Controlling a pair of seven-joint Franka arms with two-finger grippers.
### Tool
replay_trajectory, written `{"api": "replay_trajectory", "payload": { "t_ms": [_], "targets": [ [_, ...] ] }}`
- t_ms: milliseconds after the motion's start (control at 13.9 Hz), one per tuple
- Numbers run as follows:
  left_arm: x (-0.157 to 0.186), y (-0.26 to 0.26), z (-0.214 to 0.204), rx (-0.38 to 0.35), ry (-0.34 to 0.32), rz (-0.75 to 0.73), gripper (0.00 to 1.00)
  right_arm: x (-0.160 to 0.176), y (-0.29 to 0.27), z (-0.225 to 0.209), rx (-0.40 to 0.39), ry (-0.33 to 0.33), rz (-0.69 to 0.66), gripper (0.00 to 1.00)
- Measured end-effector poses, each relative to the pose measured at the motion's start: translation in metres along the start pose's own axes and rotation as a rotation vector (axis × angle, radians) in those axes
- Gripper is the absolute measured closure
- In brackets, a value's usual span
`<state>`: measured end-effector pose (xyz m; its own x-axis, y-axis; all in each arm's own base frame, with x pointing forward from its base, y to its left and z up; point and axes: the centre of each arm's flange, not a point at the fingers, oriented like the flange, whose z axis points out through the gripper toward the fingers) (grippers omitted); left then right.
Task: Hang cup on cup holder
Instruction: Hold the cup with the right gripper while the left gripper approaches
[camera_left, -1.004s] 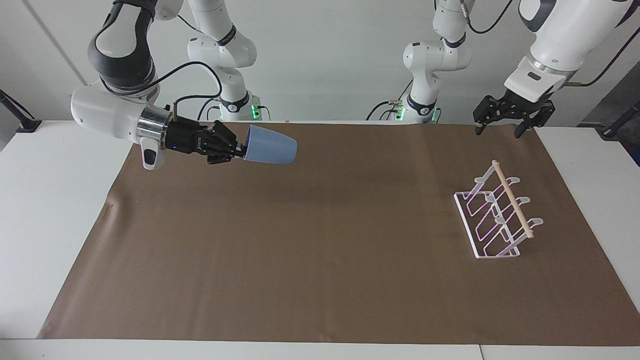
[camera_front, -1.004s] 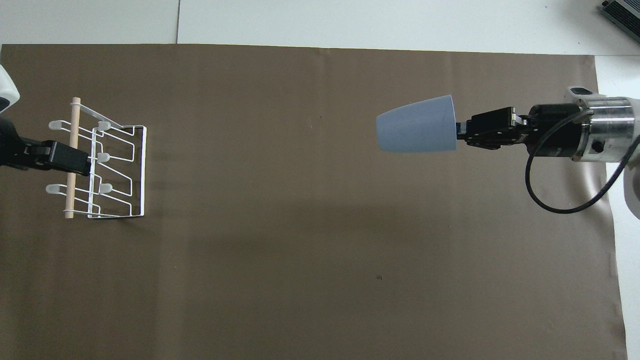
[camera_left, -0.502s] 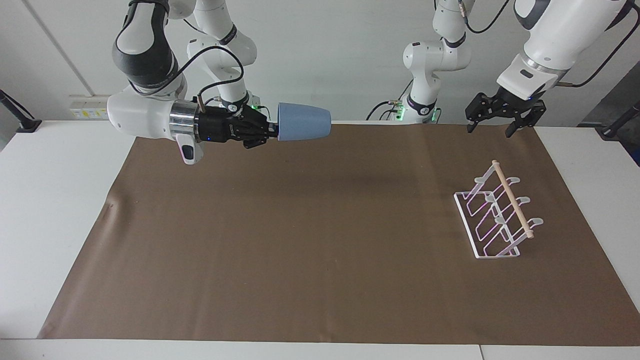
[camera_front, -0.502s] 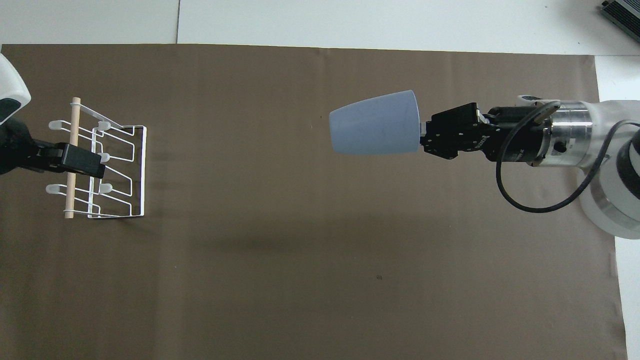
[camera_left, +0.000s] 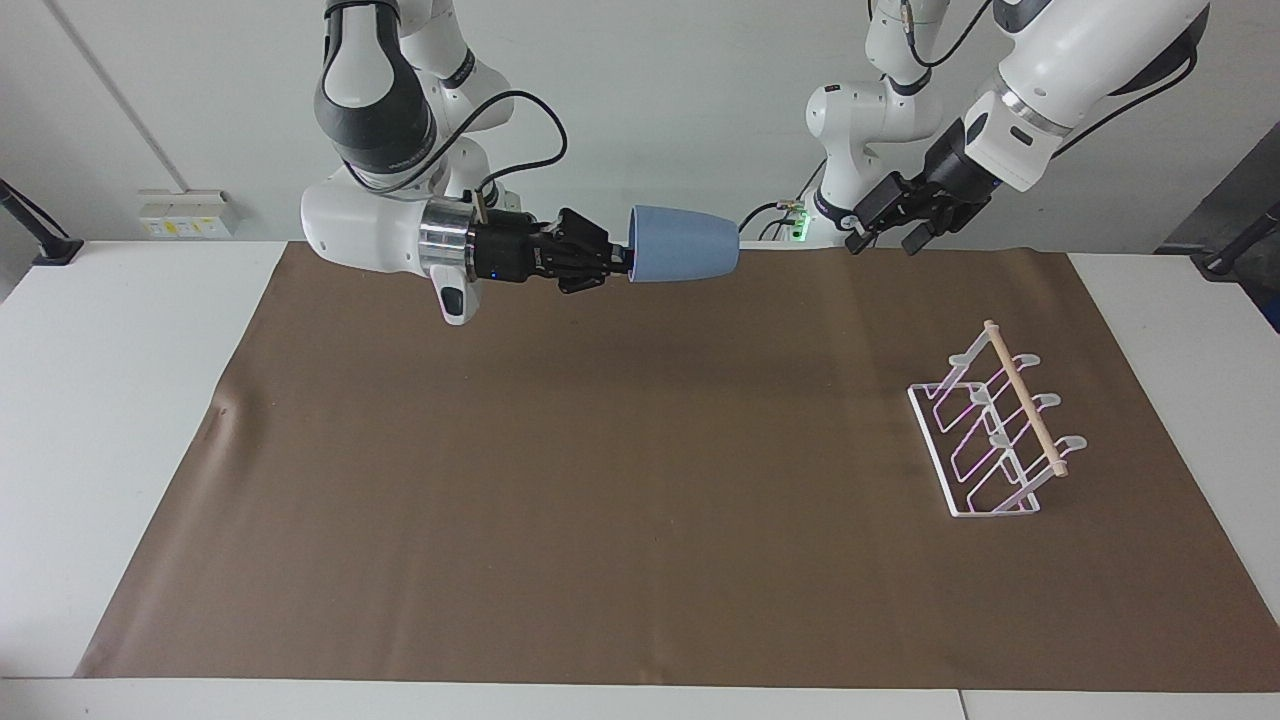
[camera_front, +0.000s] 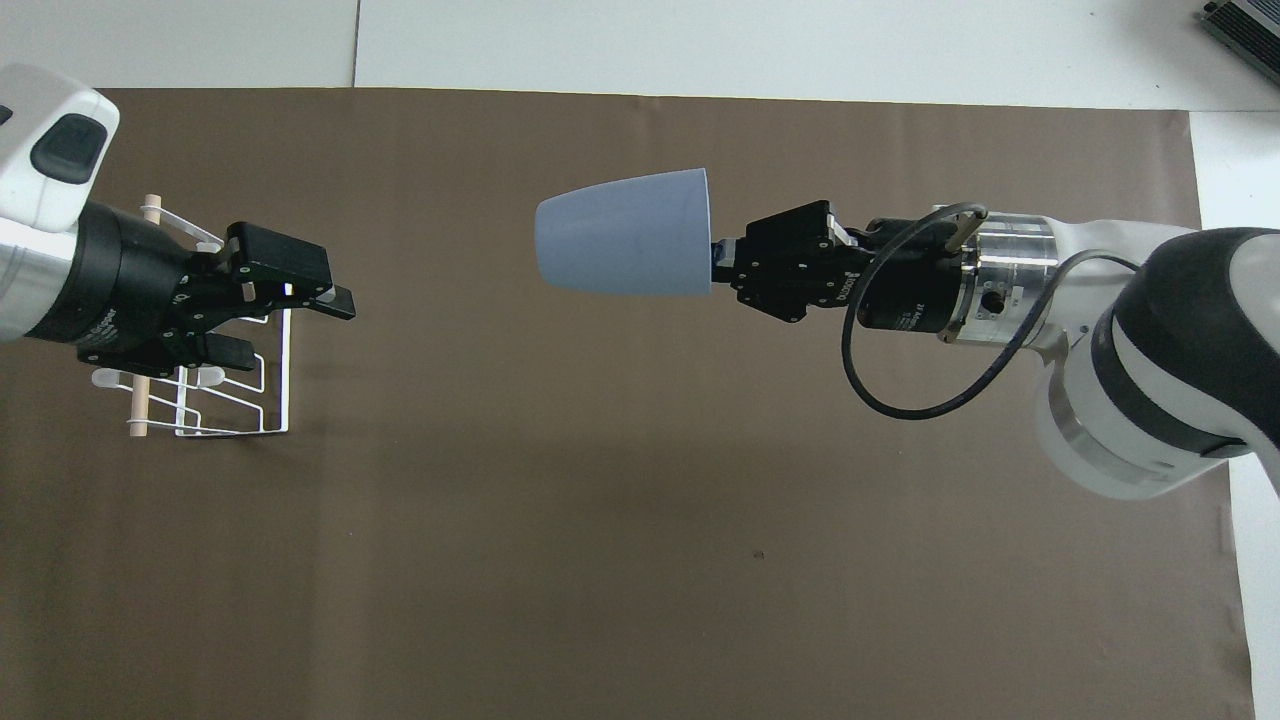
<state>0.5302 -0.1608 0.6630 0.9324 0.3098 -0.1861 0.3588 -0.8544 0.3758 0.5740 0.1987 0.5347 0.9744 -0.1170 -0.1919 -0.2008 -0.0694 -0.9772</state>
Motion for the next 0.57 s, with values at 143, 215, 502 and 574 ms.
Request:
{"api": "replay_trajectory", "payload": {
  "t_ms": [143,215,502,574],
  "targets": [
    [-0.001,0.011,-0.004,-0.099,-0.014,-0.182,0.00,0.000,0.002,0.001,-0.002,0.001,0.004,0.96],
    [0.000,0.016,-0.007,-0.146,-0.017,-0.273,0.00,0.000,0.003,0.000,-0.001,0.003,0.005,0.96],
    [-0.007,0.044,-0.005,-0.257,-0.051,-0.584,0.00,0.001,0.004,-0.002,-0.002,0.006,0.008,0.96],
    [-0.010,0.052,-0.004,-0.280,-0.052,-0.655,0.00,0.001,0.004,-0.002,-0.002,0.006,0.009,0.96]
  ]
}}
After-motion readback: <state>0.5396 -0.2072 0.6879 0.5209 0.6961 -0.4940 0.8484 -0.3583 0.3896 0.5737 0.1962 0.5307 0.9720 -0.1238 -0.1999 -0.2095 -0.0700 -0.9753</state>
